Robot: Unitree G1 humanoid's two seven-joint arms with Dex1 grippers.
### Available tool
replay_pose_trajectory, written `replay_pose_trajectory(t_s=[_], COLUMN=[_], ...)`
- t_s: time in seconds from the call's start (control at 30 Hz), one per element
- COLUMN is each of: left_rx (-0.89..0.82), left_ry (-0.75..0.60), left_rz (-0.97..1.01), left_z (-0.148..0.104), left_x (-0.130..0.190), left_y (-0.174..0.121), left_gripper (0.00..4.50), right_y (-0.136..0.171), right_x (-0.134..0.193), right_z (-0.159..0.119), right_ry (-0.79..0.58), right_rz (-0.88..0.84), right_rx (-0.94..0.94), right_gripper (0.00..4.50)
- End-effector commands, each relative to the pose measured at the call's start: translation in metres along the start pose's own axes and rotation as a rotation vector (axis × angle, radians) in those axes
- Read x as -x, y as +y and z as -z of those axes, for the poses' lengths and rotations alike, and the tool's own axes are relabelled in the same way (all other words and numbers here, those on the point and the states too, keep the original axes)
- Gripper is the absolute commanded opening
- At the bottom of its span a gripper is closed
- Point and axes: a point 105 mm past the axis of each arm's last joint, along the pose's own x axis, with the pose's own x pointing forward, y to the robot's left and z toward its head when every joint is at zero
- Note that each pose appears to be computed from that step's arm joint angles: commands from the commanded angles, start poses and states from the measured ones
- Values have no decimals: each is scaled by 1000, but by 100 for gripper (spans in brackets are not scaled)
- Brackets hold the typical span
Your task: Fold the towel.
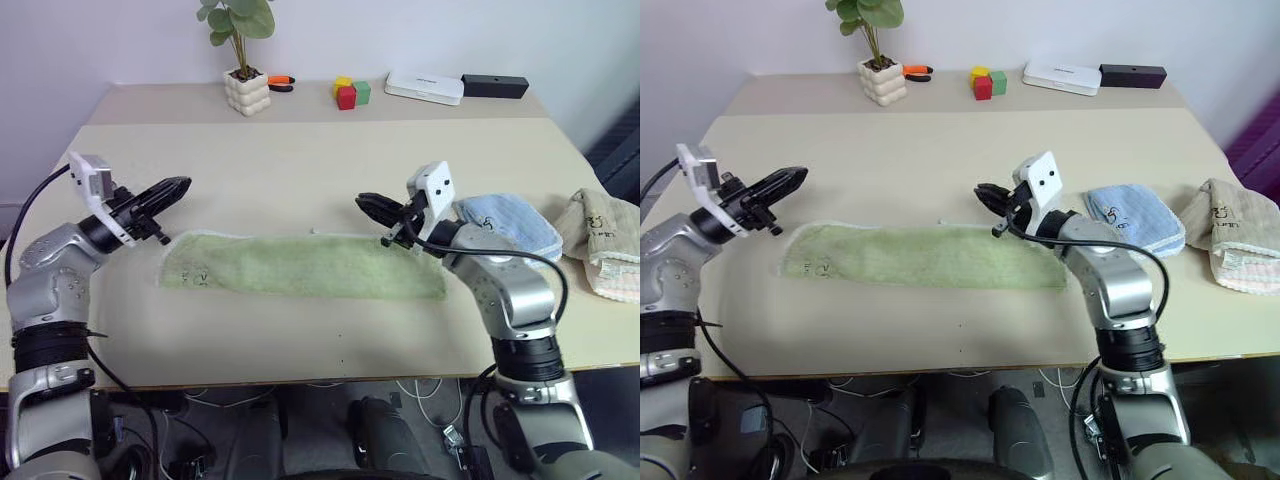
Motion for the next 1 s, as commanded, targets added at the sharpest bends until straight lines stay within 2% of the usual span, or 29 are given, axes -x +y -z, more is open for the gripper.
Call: replay_pose_trajectory(t_s=[0.03, 0.13, 0.23, 0.4, 0.57, 0.67, 0.8, 1.0], left_rx=[74, 114, 203, 183, 178, 163, 140, 88], left_ry=[-95, -93, -96, 28, 73, 103, 99, 122], left_rz=[-59, -57, -59, -80, -160, -217, -301, -349], left_z=[-5, 12, 26, 76, 91, 99, 94, 86], left_x=[-25, -46, -59, -53, -31, -18, 3, 24], left_y=[-16, -42, -64, -81, -59, -44, -18, 0], left_gripper=[0, 0, 0, 0, 0, 0, 0, 0], right_y=[2, 0, 5, 1, -18, -27, -43, -61], right_x=[-8, -12, -16, -8, 12, 20, 35, 56], right_z=[1, 16, 32, 65, 90, 96, 96, 99], right_ry=[-22, -19, 33, 100, 152, 170, 190, 223], right_rz=[148, 263, 305, 385, 457, 483, 505, 539], right_rx=[43, -90, -82, 9, 67, 94, 162, 206], right_gripper=[6, 6, 6, 6, 6, 6, 6, 6])
